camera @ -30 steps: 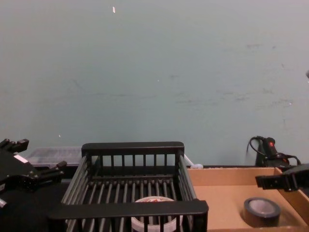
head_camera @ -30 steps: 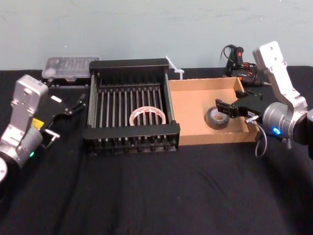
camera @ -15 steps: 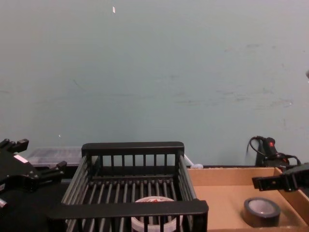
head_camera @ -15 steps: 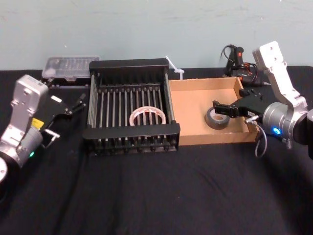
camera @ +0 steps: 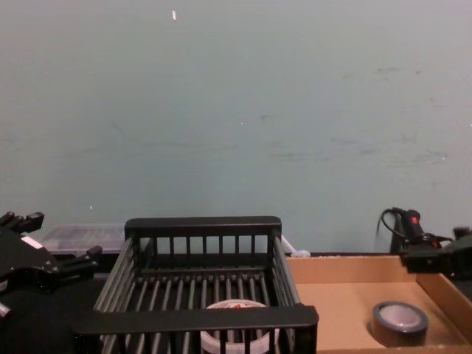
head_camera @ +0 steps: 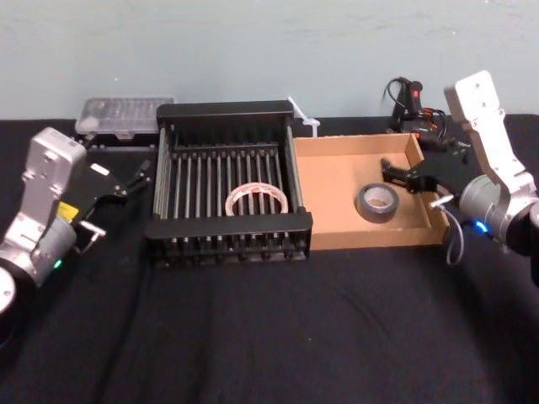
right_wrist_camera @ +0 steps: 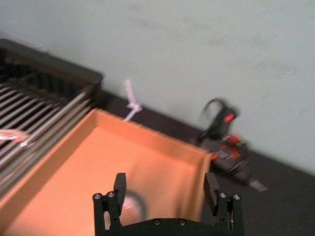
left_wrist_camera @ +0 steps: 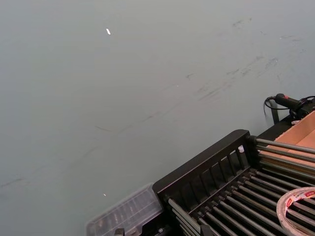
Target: Pick up the white tape and place it into the black box , Pick up the silver tape and place it into the brown box.
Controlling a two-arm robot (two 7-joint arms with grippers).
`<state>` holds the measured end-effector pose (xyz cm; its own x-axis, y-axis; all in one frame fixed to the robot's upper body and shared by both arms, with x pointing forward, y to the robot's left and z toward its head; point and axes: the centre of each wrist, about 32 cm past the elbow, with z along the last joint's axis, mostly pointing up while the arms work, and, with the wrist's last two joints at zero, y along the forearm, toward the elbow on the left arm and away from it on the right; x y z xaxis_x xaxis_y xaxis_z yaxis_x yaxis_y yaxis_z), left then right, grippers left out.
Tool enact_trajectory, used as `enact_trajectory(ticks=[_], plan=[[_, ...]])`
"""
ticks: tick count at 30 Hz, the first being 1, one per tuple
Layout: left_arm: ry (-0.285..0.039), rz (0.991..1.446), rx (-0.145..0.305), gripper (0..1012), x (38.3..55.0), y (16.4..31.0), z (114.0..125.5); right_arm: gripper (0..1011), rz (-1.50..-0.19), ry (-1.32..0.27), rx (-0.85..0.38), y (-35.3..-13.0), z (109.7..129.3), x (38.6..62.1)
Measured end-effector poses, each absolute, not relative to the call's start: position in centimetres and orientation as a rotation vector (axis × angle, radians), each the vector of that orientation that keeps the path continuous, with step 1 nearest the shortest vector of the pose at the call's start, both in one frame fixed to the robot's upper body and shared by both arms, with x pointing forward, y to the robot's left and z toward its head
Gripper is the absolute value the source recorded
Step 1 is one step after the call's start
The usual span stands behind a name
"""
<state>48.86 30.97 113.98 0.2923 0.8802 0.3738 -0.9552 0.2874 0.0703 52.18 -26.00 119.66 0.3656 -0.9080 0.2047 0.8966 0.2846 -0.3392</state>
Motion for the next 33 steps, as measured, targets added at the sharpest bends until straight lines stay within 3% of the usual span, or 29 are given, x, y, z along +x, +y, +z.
enact_trajectory(ticks=[9,17,33], plan=[[-0.285,1.248,0.304,1001,48.9,31.0,114.0,1002,-1.348,-0.203,-0.375,-26.0,116.9,50.5],[-0.285,1.248,0.305,1001,48.9,31.0,114.0,1002,-1.397,-0.233,-0.346,-27.0,114.4,48.9],[-0.285,1.248,0.305,1002,48.9,31.0,114.0,1002,-1.422,-0.211,-0.355,-27.5,113.8,48.4]])
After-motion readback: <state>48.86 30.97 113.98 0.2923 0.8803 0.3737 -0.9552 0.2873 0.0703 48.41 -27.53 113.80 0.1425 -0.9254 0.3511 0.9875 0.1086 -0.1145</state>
